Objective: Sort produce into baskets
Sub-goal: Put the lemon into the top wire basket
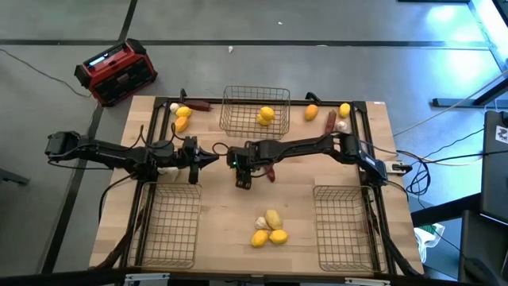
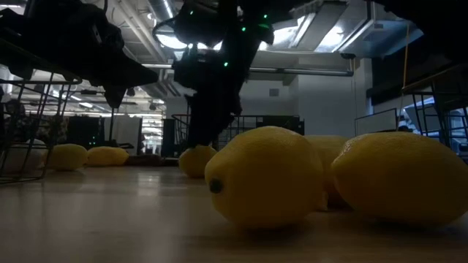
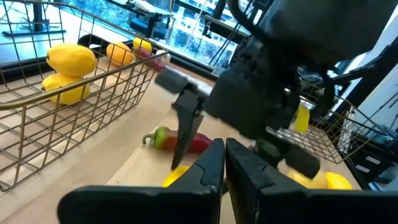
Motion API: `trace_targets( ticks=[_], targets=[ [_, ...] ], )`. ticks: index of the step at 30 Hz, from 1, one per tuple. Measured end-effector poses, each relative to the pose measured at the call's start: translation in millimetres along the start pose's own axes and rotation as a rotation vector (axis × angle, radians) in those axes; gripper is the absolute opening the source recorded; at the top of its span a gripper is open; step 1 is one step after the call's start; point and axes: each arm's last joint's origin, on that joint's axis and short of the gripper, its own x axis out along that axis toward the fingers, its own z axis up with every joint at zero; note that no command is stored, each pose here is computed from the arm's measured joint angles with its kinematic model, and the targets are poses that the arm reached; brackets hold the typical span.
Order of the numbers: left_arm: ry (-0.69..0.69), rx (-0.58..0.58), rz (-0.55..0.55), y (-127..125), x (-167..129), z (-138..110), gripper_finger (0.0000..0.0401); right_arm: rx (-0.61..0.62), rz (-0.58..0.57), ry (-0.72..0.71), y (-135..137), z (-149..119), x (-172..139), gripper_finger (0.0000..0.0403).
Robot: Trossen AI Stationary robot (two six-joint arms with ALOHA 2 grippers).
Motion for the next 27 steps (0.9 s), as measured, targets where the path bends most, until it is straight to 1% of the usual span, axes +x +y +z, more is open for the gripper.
trace_targets(
  ticks=[6,18,21,23,27],
  targets=[
    [0.000,0.000,0.000,0,0,0,0.0013,-0.011,0.047,0.023,-1,-3,14,0.0269],
    [0.000,0.000,0.000,0,0,0,0.0013,-0.007,0.139,0.037,-11,-3,28,0.0269],
    [0.005,0.001,0.002,0,0,0,0.0013,-0.006,0.148,0.033,-10,-3,33,0.0266],
    [0.004,0.001,0.002,0,0,0,0.0013,-0.006,0.151,0.038,-10,-4,34,0.0256],
    [0.005,0.001,0.002,0,0,0,0.0013,-0.008,0.154,0.033,-9,-3,34,0.0212]
  ],
)
